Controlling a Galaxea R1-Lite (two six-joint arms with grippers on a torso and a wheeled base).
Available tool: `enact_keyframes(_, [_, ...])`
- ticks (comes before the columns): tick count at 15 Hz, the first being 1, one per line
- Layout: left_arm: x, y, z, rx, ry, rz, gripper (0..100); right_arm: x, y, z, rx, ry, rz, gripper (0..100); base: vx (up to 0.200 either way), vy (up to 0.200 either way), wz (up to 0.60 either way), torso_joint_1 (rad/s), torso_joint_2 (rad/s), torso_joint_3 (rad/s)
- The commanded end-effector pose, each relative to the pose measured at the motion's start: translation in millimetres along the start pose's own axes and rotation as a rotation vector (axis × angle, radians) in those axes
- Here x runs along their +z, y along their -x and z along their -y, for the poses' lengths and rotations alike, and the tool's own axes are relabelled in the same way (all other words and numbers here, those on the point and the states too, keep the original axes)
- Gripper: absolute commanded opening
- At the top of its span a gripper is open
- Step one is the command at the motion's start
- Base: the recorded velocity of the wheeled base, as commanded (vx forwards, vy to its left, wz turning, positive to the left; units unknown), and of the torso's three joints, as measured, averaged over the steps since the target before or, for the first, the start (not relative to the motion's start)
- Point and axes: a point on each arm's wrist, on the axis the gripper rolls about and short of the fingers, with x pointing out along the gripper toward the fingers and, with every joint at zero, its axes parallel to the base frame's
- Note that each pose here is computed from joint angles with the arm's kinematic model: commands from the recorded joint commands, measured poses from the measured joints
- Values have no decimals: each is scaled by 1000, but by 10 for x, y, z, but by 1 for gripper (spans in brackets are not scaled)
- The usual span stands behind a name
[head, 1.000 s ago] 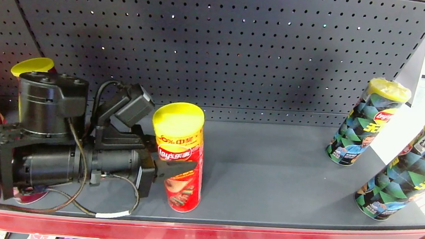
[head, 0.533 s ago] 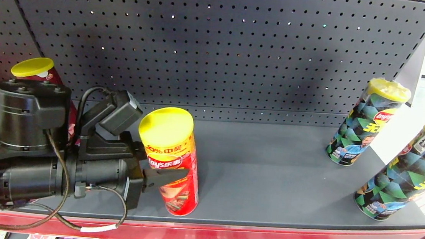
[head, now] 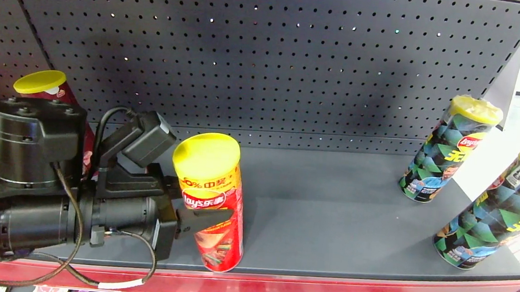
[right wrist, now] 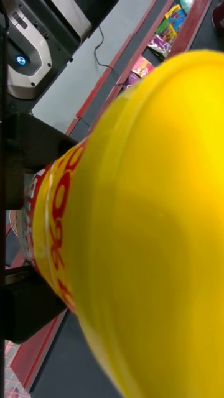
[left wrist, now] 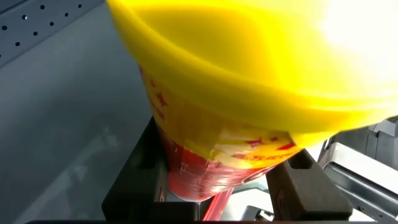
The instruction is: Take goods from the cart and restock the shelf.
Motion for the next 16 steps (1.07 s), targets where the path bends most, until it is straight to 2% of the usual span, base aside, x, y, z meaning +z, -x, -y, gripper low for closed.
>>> enact_keyframes(1, [-9, 2, 2, 10, -5, -3, 0, -4, -1, 0, 0, 1, -1, 0, 0, 0, 0, 0, 0, 0])
enact_keyframes(6, [-9, -59, 131, 11, -21, -17, 0, -12, -1, -1, 0, 0, -2, 0, 0, 0, 0, 0, 0, 0])
enact_keyframes(15, [-17, -27, 146, 37, -23, -16, 0, -14, 2, -1, -2, 0, -3, 0, 0, 0, 0, 0, 0, 0])
enact_keyframes(16, [-13, -27, 145, 38, -22, -15, 100, -19, 10, -4, -2, 1, 0, 0, 0, 0, 0, 0, 0, 0])
